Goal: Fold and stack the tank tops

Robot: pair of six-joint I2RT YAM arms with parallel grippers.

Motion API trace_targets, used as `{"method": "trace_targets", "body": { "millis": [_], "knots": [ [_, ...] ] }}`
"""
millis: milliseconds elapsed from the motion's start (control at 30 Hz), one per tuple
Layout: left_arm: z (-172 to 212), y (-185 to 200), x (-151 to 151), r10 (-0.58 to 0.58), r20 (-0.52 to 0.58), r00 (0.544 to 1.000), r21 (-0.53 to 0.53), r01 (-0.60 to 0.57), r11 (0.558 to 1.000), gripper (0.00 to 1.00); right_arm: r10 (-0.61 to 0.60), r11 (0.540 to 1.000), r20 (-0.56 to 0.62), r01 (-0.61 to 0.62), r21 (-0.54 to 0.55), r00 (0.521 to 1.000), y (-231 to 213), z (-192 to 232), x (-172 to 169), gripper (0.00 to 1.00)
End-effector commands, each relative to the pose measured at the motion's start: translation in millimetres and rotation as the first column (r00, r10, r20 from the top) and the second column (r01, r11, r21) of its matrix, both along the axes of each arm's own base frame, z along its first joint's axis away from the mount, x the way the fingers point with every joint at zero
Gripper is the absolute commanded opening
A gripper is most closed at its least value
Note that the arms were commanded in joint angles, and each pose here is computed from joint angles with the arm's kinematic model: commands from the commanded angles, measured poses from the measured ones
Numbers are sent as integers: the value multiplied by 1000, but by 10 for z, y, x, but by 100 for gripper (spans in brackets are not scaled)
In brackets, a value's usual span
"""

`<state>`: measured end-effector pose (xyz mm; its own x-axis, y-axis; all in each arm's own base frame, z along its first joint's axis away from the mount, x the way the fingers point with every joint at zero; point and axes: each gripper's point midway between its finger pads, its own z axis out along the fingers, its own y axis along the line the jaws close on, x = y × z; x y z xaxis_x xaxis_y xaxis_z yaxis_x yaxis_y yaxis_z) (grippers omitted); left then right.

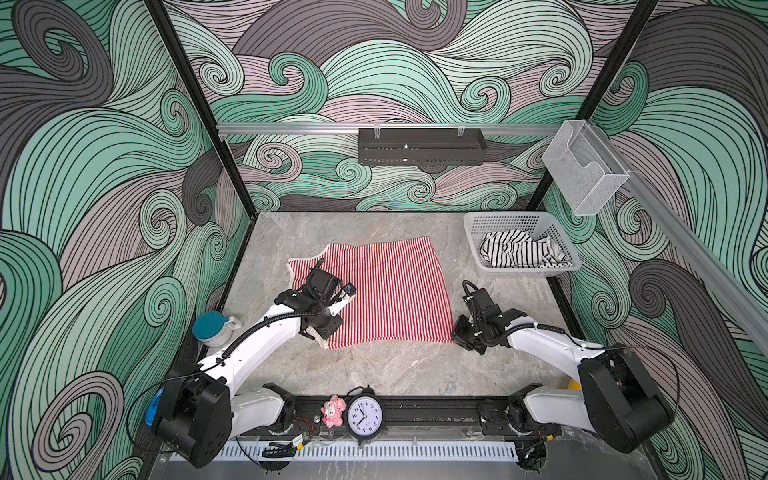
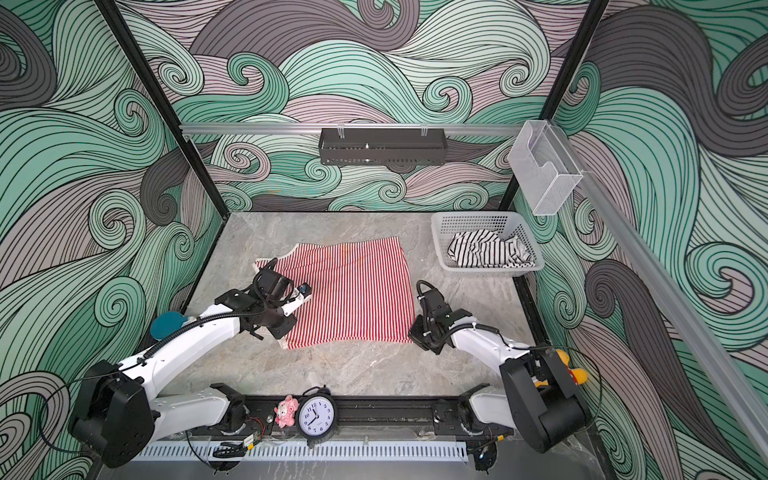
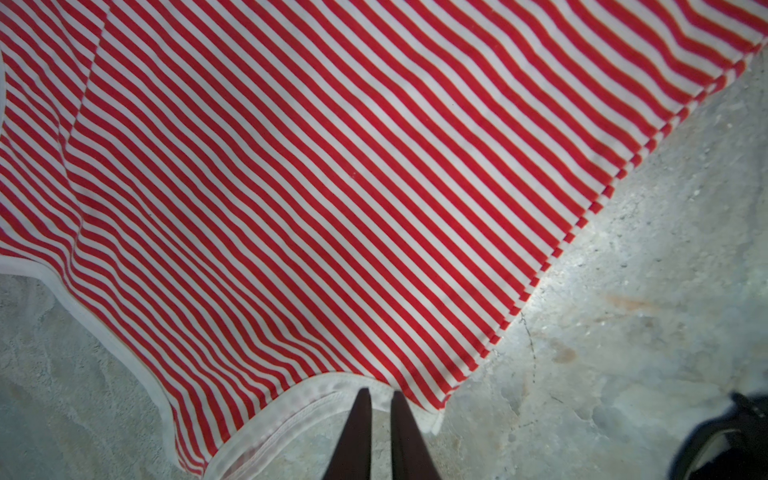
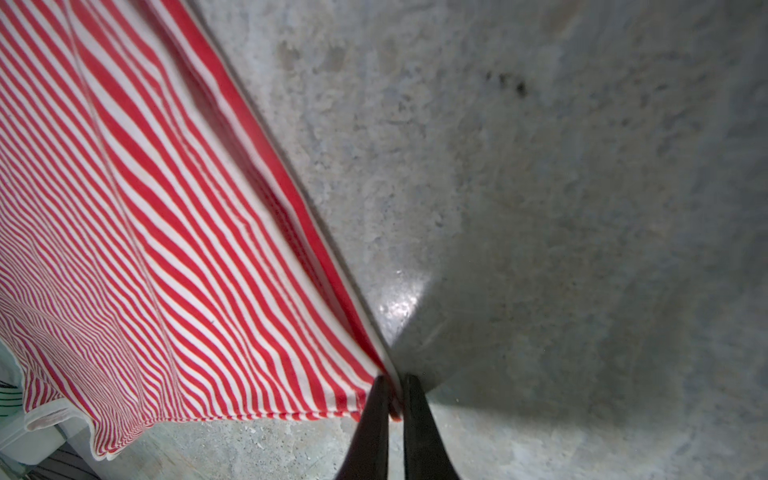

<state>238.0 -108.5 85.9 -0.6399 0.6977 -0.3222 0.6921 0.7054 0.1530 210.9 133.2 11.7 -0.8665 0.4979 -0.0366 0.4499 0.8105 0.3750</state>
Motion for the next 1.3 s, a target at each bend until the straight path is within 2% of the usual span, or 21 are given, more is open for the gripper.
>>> {"method": "trace_targets", "body": {
  "millis": [0, 100, 233, 533, 633, 833, 967, 1267],
  "knots": [
    [-30, -1, -62, -23, -19, 1000, 13, 23, 1000, 14, -11, 1000, -5, 11, -14, 1000, -23, 7, 26, 6],
    [-53, -6, -89, -38, -31, 999, 20, 38, 999, 14, 5, 1000, 1, -5, -13, 1000, -3, 58, 51, 0],
    [-92, 0, -137, -53, -51, 997, 35, 55, 998, 16, 28, 1000, 22, -27, -13, 999, 7, 166, 77, 0],
    [-238, -14, -325, -109, -135, 985, 38, 115, 993, 34, 57, 998, 72, -57, -6, 996, 21, 445, 104, 0],
    [-319, -26, -416, -126, -192, 973, 44, 137, 990, 36, 57, 998, 79, -57, -2, 995, 22, 475, 103, 0],
    [-449, -40, -531, -160, -267, 950, 51, 179, 982, 36, 54, 999, 102, -54, -1, 993, 13, 545, 114, 0],
    [-526, 22, -495, -147, -273, 951, 104, 181, 978, 35, 57, 998, 109, -58, 6, 992, 23, 589, 116, 0],
    [-611, 65, -614, -172, -327, 929, 120, 222, 968, 31, 51, 999, 113, -51, 0, 992, -1, 597, 103, 0]
  ]
}}
